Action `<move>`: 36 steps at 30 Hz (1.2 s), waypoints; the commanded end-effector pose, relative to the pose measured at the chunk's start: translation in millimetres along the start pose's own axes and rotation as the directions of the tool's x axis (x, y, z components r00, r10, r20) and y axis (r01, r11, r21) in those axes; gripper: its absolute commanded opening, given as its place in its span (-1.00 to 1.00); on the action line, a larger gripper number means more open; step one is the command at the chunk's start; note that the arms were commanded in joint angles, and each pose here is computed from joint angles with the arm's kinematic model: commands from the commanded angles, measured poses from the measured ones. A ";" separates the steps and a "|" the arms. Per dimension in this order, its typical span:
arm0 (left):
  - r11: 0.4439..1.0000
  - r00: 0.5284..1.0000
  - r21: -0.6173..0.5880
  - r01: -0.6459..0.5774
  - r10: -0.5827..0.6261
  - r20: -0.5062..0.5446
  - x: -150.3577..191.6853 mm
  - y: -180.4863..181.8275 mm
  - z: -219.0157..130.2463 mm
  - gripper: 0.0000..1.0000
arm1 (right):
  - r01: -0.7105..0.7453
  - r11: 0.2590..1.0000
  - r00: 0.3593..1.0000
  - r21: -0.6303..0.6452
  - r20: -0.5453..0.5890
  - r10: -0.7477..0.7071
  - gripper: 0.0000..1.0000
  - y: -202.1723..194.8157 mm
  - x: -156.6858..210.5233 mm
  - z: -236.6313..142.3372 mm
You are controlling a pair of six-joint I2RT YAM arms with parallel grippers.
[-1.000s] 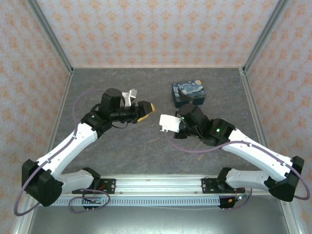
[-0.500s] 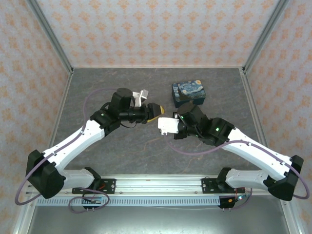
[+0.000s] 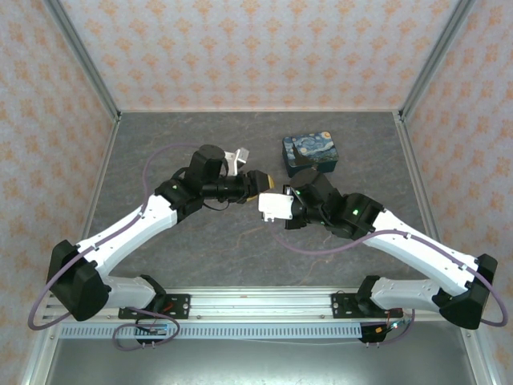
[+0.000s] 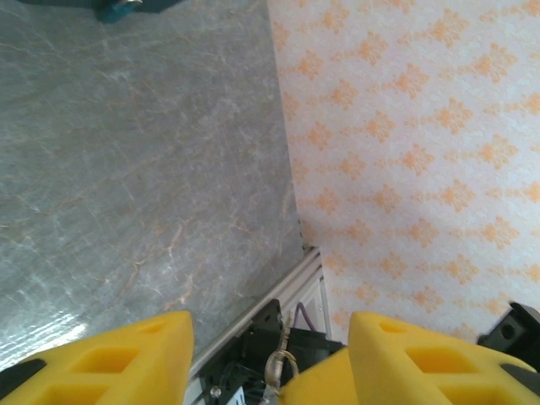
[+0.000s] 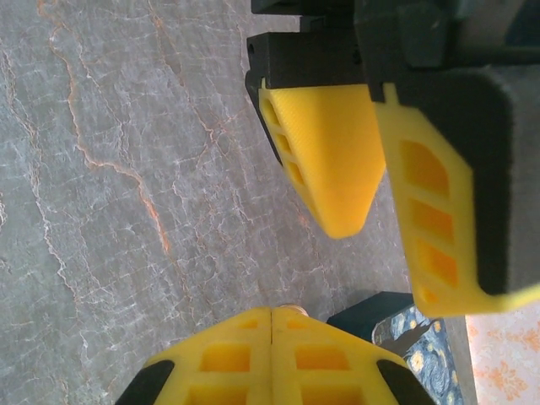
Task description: Unlock the padlock with the key
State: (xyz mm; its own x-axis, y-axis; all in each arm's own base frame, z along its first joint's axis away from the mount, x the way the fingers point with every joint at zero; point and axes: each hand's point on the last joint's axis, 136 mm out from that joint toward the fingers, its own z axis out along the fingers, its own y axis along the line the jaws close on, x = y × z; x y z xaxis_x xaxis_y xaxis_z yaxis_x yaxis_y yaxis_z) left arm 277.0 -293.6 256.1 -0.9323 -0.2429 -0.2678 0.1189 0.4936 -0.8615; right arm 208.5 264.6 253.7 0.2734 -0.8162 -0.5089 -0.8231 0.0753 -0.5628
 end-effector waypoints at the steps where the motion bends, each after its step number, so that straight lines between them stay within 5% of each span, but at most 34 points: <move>1: 0.996 0.996 -0.090 0.000 0.008 0.094 -14.2 9.4 -14.2 0.06 | -0.093 0.996 0.996 -0.002 -0.009 0.093 -1.00 2.0 0.6 4.5; 6: 0.974 0.978 -0.214 0.076 -0.031 0.207 -30.1 52.6 -39.5 0.08 | -0.429 0.903 0.902 -0.025 -0.067 0.427 -1.00 14.6 10.4 22.0; 12: 0.948 0.966 -0.299 0.112 -0.034 0.255 -30.0 85.8 -61.3 0.09 | -0.773 0.635 0.609 -0.020 -0.306 0.732 -1.00 39.4 35.1 59.6; 17: 0.944 0.964 -0.311 0.106 -0.021 0.264 -24.8 94.0 -65.6 0.10 | -0.958 0.284 0.276 -0.037 -0.385 0.881 -1.00 41.8 39.3 79.5; 20: 0.945 0.961 -0.309 0.105 -0.016 0.277 -23.4 96.6 -67.8 0.11 | -0.979 0.202 0.186 -0.001 -0.386 0.904 -1.00 36.8 43.2 82.5; 24: 0.947 0.961 -0.297 0.121 -0.037 0.274 -20.6 97.8 -66.2 0.11 | -0.986 0.167 0.146 0.022 -0.380 0.914 -1.00 33.3 47.7 82.4; 36: 0.924 0.904 -0.077 0.375 -0.346 0.251 -20.9 83.7 -38.7 0.10 | -0.954 0.294 0.300 -0.060 -0.207 0.931 -1.00 3.0 28.9 65.1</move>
State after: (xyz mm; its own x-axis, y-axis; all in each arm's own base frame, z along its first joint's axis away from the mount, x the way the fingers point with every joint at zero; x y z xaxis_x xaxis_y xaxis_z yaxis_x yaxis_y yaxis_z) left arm 287.7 -205.5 196.0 -0.8183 -0.5569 -0.1424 -0.2269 0.5405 -0.8102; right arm 239.2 275.2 174.1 -0.8387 -0.3016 -0.4534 -0.4833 0.7960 0.3645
